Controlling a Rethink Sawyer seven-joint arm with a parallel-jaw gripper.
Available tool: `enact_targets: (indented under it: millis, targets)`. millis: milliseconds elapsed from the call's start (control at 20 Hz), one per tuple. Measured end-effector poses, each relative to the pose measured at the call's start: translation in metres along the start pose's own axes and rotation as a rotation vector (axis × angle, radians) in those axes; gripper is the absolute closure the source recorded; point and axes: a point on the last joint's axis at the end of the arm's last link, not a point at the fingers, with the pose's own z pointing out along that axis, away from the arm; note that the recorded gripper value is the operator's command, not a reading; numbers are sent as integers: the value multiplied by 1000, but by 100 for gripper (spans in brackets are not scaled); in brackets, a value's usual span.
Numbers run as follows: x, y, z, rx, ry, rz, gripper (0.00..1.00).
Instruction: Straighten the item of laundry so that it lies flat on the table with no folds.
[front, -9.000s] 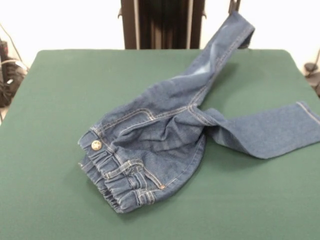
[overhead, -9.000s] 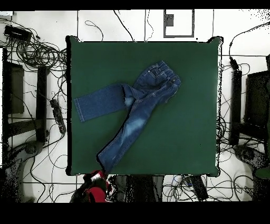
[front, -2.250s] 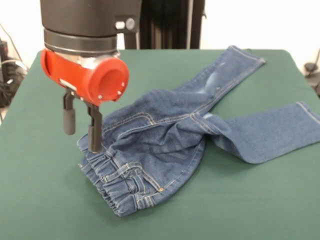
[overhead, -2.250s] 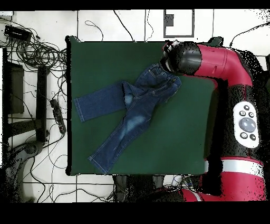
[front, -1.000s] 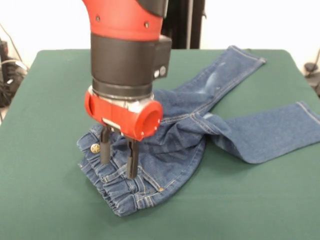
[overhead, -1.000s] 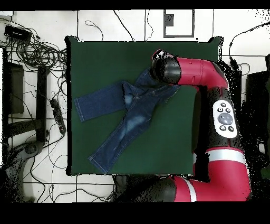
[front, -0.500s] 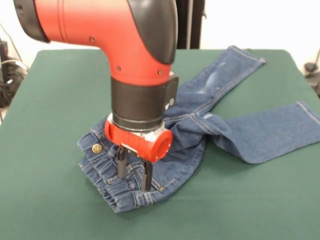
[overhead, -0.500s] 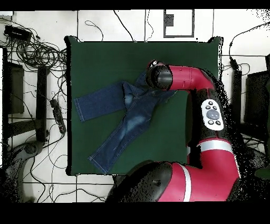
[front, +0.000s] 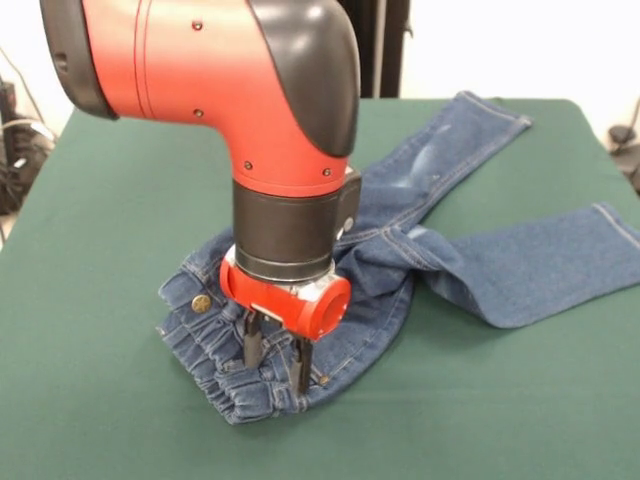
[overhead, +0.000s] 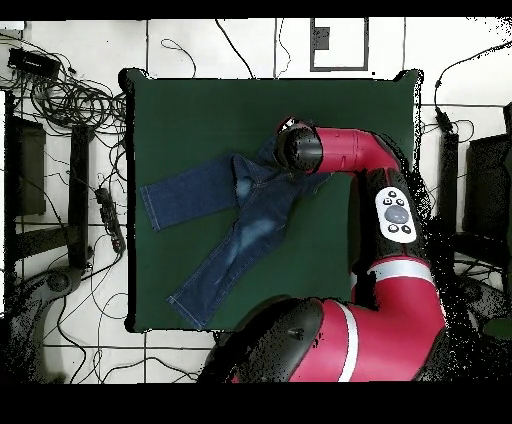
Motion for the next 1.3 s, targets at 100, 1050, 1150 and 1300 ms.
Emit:
enact_targets:
  millis: [100,1050,1150,1300]
  targets:
    - [0,1,0,-1,-2,-1,0]
    - [7,25,11,-5,-36,-44,100]
    - [9,29,11,-7,-39,-49,100]
    - [12,34,10,-9,-40,-59,100]
